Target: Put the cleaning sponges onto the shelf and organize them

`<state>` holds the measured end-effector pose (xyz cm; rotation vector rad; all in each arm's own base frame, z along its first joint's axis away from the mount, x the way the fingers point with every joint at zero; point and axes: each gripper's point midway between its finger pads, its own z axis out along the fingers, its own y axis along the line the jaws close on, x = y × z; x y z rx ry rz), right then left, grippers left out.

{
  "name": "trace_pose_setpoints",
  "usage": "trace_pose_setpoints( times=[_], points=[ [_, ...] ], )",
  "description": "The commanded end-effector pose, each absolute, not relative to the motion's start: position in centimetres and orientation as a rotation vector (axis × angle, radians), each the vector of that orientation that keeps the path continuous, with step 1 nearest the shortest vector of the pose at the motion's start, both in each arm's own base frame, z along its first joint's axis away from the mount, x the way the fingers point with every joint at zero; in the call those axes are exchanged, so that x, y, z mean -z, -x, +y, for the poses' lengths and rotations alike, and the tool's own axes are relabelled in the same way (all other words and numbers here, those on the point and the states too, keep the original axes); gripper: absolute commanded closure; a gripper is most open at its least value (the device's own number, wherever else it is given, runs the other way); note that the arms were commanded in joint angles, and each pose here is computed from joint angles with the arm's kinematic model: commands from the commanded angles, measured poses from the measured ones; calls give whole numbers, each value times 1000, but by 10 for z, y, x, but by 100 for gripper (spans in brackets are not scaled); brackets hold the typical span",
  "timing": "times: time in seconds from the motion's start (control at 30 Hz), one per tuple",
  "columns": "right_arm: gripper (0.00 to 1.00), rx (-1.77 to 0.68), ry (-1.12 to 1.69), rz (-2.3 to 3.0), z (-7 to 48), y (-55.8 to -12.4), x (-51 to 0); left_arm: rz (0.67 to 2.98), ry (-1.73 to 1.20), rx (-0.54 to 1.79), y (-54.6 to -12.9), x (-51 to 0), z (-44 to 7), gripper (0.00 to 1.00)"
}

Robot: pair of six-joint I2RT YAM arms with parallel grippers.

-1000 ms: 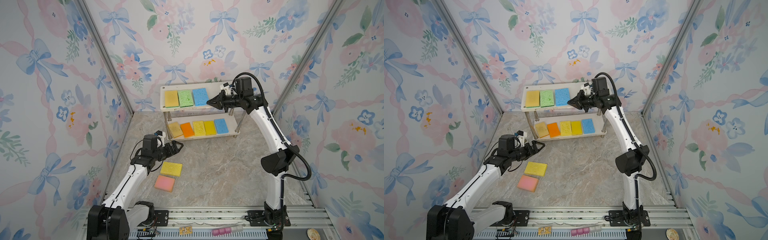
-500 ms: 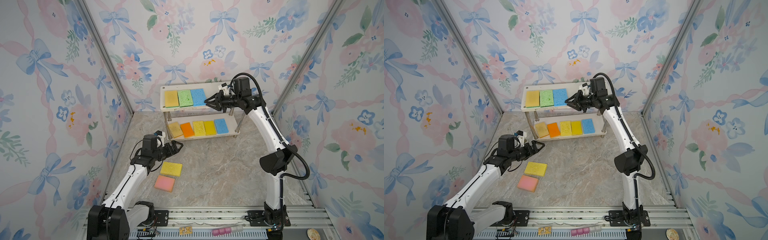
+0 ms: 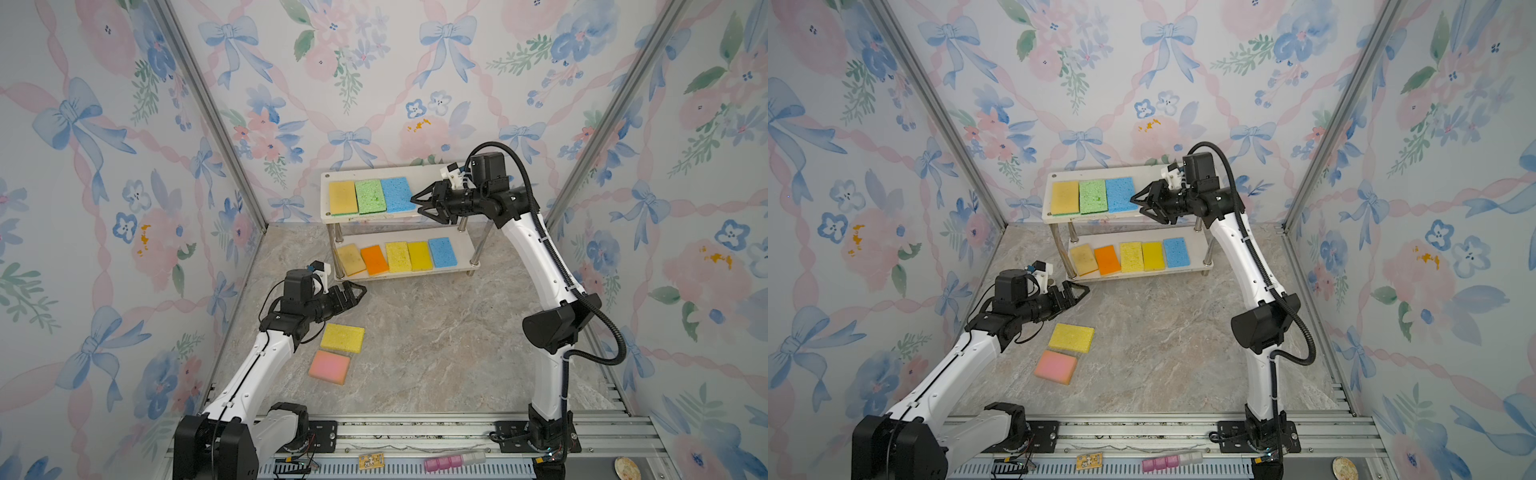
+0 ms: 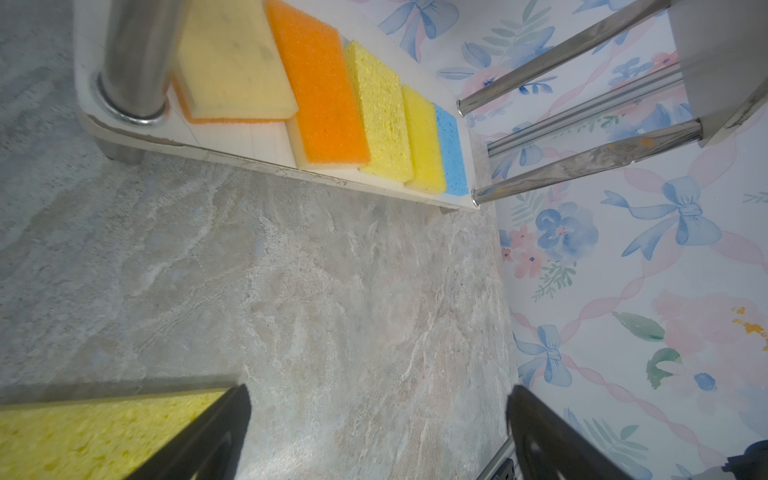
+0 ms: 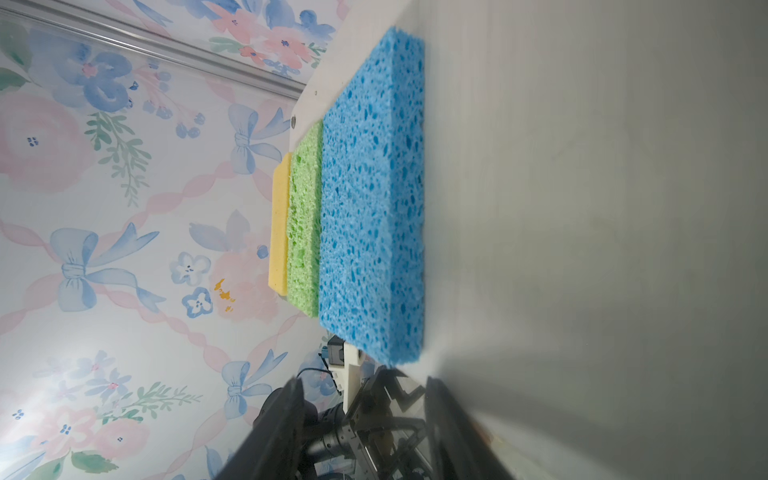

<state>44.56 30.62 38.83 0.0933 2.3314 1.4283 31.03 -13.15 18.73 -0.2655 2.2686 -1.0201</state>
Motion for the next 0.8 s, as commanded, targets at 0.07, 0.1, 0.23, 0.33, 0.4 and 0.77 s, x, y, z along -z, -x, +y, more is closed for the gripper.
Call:
trace_pose_setpoints(
  times=[0.07,0.1,0.23,0.33,0.4,0.77],
  points=[
    [48,-1312,-103,2384,293,-430,-384,2274,269,997,-307,-190,-127,2],
    [48,-1294,-86,2377,293,-427,-387,2278,266,991,-306,-191,-127,2],
    [48,-1177,-17,2391,288,-406,-388,2309,279,899,-304,-191,-117,2],
    [47,-1020,47,2395,285,-379,-380,2346,335,798,-297,-184,-104,2],
    [46,-980,84,2383,287,-357,-370,2381,363,711,-289,-175,-93,2],
    [39,-1050,53,2574,301,-264,-237,2568,456,437,-260,-112,-61,2]
  ],
)
